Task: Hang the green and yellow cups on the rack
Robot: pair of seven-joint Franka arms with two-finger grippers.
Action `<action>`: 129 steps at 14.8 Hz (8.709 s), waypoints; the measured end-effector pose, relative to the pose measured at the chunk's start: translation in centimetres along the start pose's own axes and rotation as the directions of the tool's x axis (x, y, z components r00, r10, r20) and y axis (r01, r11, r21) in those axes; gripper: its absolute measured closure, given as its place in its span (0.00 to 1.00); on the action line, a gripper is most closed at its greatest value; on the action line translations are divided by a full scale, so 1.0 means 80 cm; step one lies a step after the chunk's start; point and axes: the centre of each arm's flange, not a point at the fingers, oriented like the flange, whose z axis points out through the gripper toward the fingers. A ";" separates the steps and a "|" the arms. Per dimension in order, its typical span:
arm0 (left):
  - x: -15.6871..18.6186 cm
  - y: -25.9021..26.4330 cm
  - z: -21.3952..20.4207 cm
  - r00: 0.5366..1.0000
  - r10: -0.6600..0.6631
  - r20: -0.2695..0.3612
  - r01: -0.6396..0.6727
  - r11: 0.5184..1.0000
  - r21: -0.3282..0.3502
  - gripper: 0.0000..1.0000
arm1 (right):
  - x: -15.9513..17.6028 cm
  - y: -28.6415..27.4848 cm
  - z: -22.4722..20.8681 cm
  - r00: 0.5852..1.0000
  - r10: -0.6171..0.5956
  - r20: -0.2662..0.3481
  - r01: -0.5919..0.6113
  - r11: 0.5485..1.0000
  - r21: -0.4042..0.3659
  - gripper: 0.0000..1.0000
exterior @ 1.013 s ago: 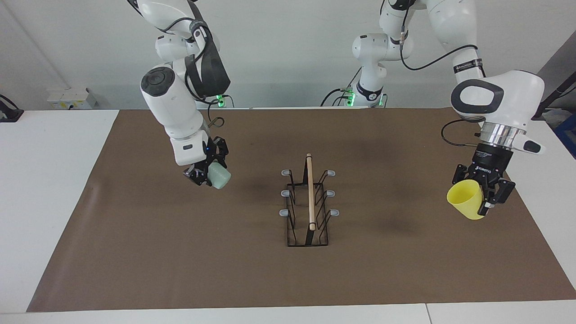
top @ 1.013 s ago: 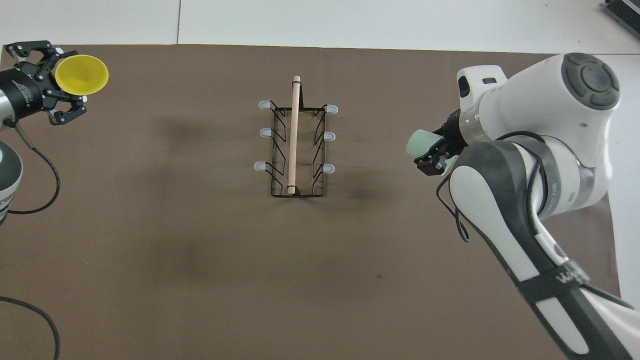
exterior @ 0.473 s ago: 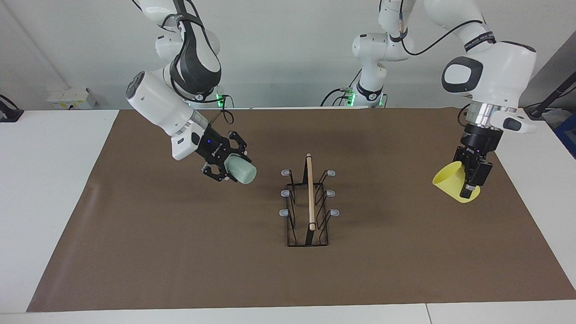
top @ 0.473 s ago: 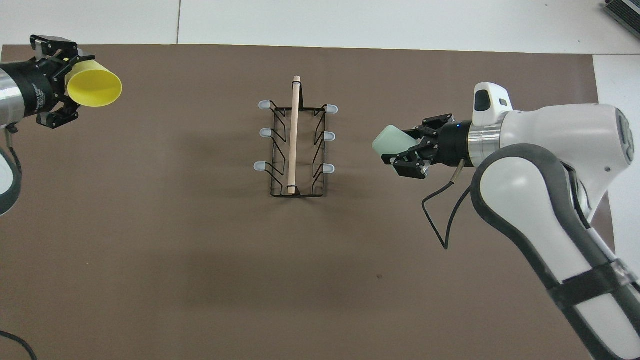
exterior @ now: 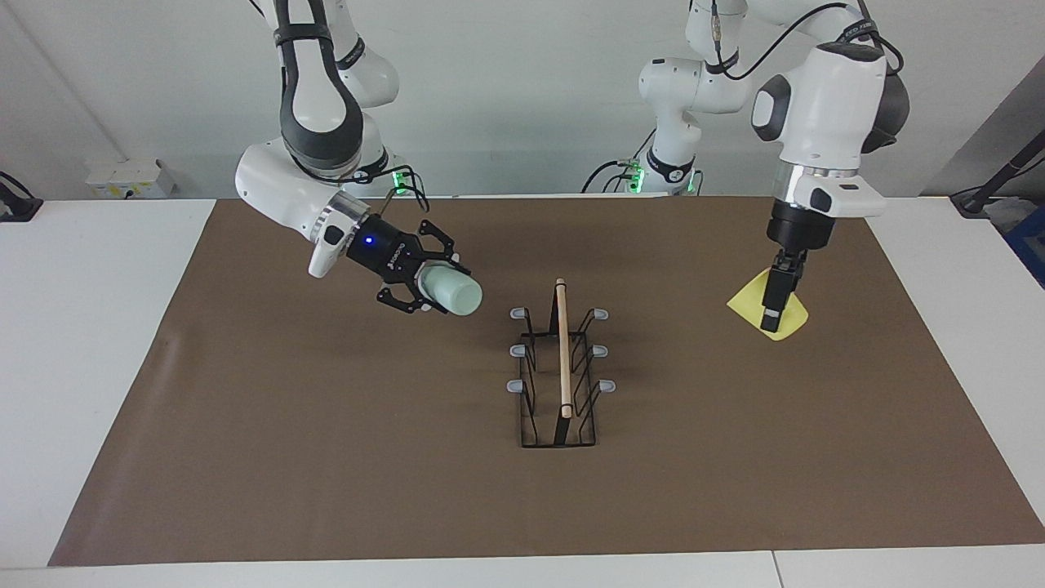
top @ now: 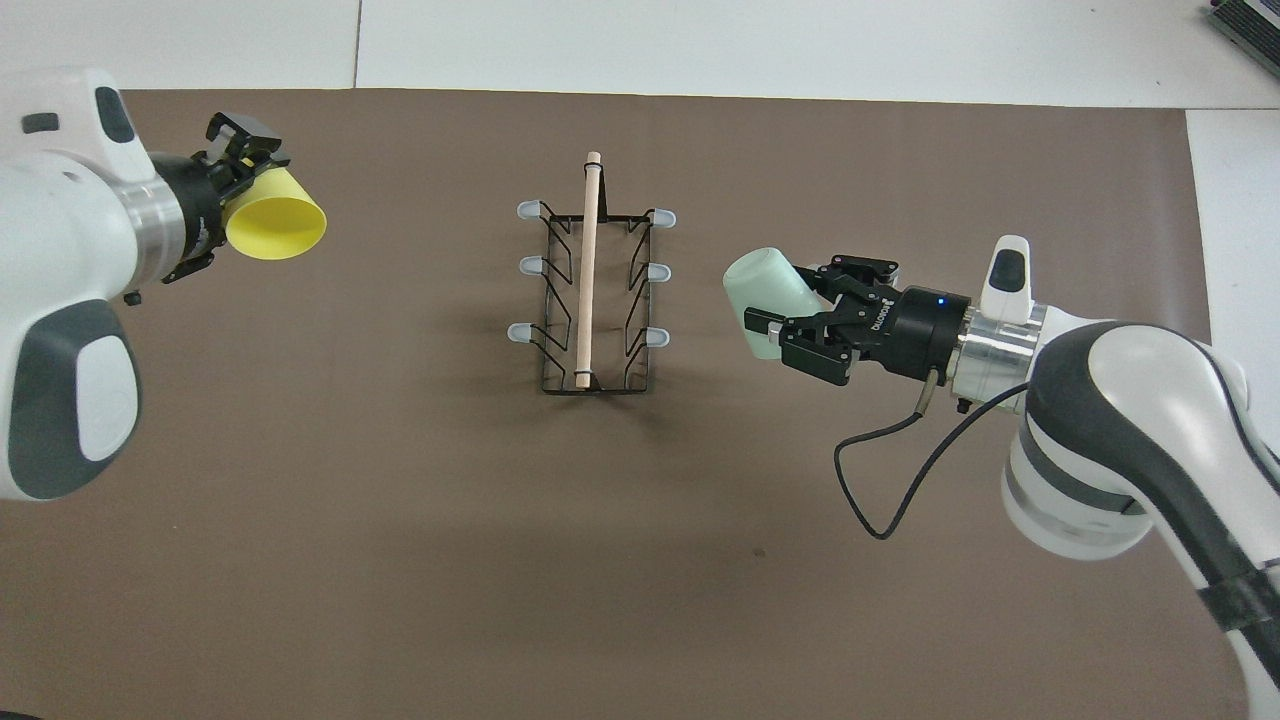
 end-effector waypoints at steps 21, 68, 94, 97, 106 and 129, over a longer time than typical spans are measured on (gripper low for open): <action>-0.330 0.005 0.047 0.757 0.274 -0.594 -0.269 0.958 0.099 0.31 | -0.109 -0.010 0.119 0.842 -0.156 -0.517 0.232 0.969 0.086 0.30; -0.028 0.006 -0.022 0.698 0.707 -0.111 -0.699 0.707 0.108 0.00 | -0.047 0.120 -0.026 0.802 -0.594 -0.068 0.593 0.805 -0.028 0.00; 0.112 -0.111 -0.114 0.461 0.793 0.398 -0.844 0.531 -0.081 0.00 | 0.074 0.110 -0.105 0.543 0.011 0.840 0.581 0.717 -0.385 0.00; 0.101 -0.104 -0.123 0.436 0.791 0.429 -0.850 0.519 -0.094 0.00 | 0.082 0.101 -0.123 0.598 0.162 0.785 0.509 0.680 -0.528 0.00; 0.074 -0.093 -0.127 0.378 0.786 0.489 -0.871 0.481 -0.101 0.00 | 0.153 0.033 -0.222 0.617 0.653 0.440 0.058 0.520 -0.852 0.00; 0.079 -0.102 -0.127 0.472 0.717 0.513 -0.815 0.576 -0.055 0.00 | 0.160 -0.041 -0.259 0.506 0.757 0.413 -0.074 0.516 -0.854 0.00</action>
